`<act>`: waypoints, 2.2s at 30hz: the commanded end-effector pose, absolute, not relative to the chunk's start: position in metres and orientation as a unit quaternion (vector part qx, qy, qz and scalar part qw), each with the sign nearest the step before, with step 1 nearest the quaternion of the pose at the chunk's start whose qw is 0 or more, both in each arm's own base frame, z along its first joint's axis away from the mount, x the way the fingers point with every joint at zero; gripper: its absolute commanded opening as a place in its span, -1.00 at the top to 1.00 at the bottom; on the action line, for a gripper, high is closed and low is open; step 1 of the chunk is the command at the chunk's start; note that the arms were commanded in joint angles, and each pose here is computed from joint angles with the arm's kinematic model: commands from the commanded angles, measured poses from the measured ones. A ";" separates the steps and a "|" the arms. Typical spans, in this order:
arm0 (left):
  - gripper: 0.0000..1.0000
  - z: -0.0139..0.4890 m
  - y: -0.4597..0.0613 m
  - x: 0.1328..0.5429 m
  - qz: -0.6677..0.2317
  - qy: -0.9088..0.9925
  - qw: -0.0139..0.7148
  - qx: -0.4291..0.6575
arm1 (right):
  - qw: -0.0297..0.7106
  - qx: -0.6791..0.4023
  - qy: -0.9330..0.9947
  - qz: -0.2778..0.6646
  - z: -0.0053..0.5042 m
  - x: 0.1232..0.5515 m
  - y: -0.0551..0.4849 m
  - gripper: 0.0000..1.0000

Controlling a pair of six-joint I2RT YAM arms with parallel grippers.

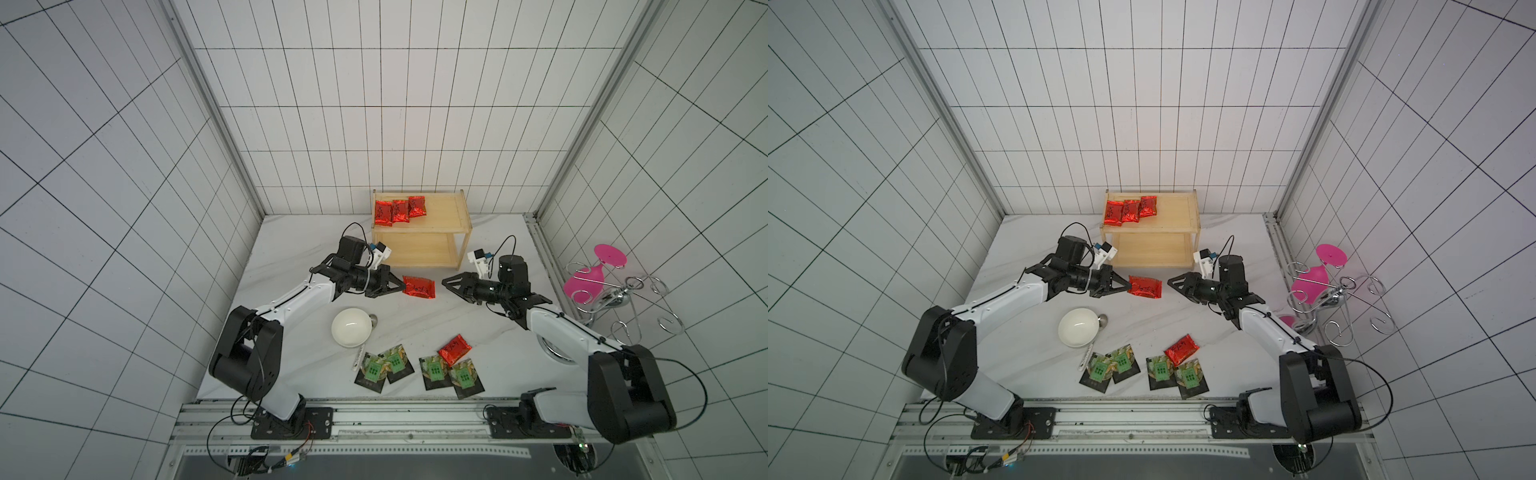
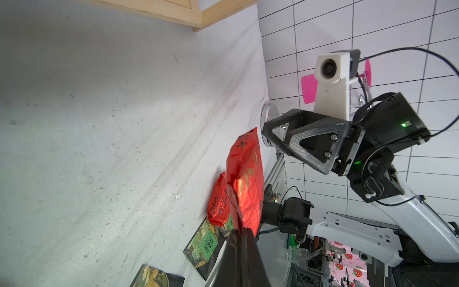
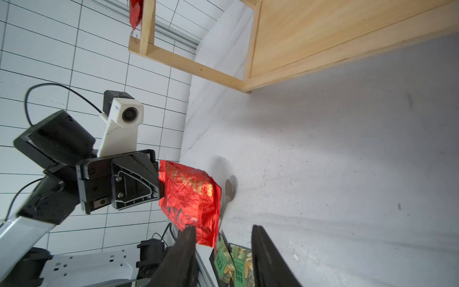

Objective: Place the tea bags on the shelf by color
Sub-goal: Pick up the tea bag from the center of the board.

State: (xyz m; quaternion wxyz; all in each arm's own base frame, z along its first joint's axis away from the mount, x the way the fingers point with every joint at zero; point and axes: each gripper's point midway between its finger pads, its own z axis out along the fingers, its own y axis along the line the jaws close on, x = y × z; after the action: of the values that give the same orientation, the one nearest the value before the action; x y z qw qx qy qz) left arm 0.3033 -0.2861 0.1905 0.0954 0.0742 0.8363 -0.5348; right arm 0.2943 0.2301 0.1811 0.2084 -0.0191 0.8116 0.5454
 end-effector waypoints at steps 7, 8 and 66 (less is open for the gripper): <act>1.00 0.222 -0.295 0.296 -0.615 0.777 0.103 0.089 | 0.170 -0.009 0.750 0.639 0.227 0.292 0.242 0.08; 1.00 0.223 -0.295 0.295 -0.616 0.776 0.103 0.090 | 0.171 -0.009 0.750 0.639 0.227 0.292 0.242 0.09; -0.41 0.259 -0.252 0.318 -0.540 0.807 0.234 0.048 | 0.264 0.113 0.776 0.561 0.271 0.316 0.207 1.00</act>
State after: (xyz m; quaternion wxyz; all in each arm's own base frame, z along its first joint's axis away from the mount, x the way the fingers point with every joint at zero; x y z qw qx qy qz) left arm 0.3123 -0.2717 0.2395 0.1691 0.0391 0.7911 -0.5865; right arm 0.2895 0.2250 0.2371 0.1787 0.0697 0.7758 0.6012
